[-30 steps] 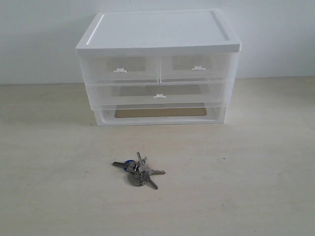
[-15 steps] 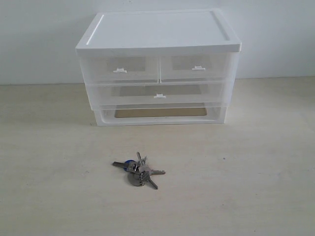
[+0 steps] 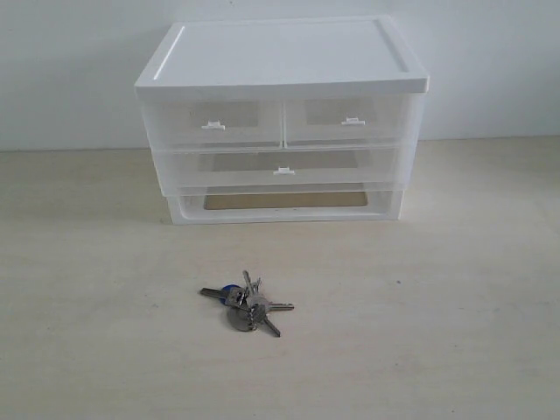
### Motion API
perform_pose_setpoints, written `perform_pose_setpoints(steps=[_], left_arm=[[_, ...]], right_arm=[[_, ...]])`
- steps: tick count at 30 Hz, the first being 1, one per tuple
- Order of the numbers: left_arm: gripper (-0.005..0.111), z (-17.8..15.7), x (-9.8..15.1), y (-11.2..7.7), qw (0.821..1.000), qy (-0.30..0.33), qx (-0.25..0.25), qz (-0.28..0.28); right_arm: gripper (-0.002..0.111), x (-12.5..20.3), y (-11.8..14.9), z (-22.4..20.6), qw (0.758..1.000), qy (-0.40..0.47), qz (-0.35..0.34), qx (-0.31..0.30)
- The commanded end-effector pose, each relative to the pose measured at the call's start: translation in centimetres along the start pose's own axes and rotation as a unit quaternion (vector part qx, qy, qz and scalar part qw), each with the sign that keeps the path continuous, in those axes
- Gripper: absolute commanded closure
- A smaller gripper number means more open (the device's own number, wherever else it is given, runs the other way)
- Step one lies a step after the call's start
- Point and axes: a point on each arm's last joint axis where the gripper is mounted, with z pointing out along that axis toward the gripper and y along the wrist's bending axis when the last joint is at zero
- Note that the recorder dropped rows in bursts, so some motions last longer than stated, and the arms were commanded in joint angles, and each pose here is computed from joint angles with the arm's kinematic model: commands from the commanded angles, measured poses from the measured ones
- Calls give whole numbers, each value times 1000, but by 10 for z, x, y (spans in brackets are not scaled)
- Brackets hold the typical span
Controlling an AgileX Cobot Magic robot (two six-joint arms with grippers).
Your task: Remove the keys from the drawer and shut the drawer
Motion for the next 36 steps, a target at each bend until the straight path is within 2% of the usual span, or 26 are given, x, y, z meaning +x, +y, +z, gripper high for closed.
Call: perform_pose_setpoints(steps=[1, 36], left_arm=[[102, 0, 1, 0, 1000, 0, -1, -8], [102, 0, 1, 0, 1000, -2, -1, -8]], right_arm=[[109, 0, -1, 0, 1000, 0, -1, 4], [109, 0, 0, 0, 1000, -4, 17, 3]])
